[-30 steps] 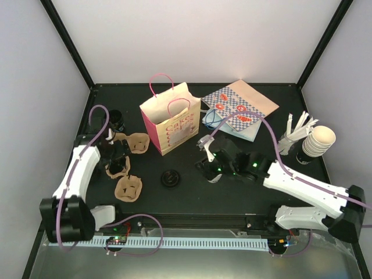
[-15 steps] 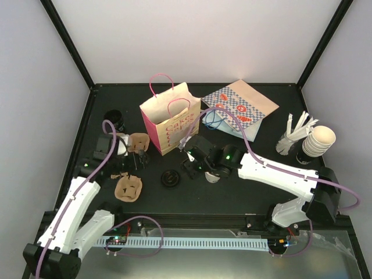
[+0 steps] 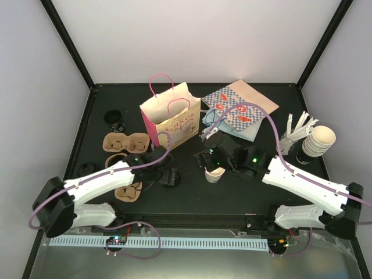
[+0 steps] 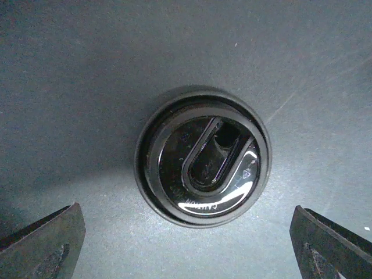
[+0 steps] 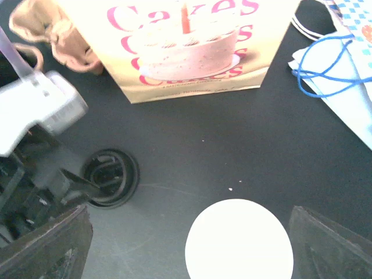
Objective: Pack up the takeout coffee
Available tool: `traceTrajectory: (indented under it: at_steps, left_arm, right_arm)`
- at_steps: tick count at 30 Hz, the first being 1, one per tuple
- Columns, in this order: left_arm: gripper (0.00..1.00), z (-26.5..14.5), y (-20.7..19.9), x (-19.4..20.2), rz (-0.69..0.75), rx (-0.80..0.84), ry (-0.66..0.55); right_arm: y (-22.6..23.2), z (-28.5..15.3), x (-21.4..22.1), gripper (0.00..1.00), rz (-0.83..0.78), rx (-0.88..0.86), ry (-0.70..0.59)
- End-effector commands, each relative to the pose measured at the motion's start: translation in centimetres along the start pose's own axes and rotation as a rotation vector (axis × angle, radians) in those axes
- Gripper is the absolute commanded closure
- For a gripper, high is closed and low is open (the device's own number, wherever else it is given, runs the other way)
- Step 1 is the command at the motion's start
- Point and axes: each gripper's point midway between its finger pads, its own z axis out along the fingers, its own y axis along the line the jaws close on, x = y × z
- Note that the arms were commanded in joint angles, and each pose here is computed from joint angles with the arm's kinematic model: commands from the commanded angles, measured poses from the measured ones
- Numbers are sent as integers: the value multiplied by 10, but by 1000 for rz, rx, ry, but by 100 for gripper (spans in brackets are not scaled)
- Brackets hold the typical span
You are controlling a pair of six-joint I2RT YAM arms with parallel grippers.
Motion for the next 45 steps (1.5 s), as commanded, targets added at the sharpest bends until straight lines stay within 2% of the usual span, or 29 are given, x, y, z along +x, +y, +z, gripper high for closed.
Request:
traceTrajectory:
  at_steps: [1,7,16,39,45]
  left_arm:
    - [1,9,-12,-17,66,-44,-50]
    - [1,35,-24,-8,161,3,9]
    - [1,33,-36,-8,272,76,-11]
    - [2,39,-34,-6,339,59,10]
    - [4,46,-27,-4,346,4,42]
  right_arm:
    - [-16,-12,-6,2,42,45,-45]
    - [-20,-18,-7,0,58,46,-73]
    - [-23,-21,-11,0,66,56,-97]
    - [-17,-19,-14,0,69,31,-101]
    - [-16,-18,-14,0,68,27,-99]
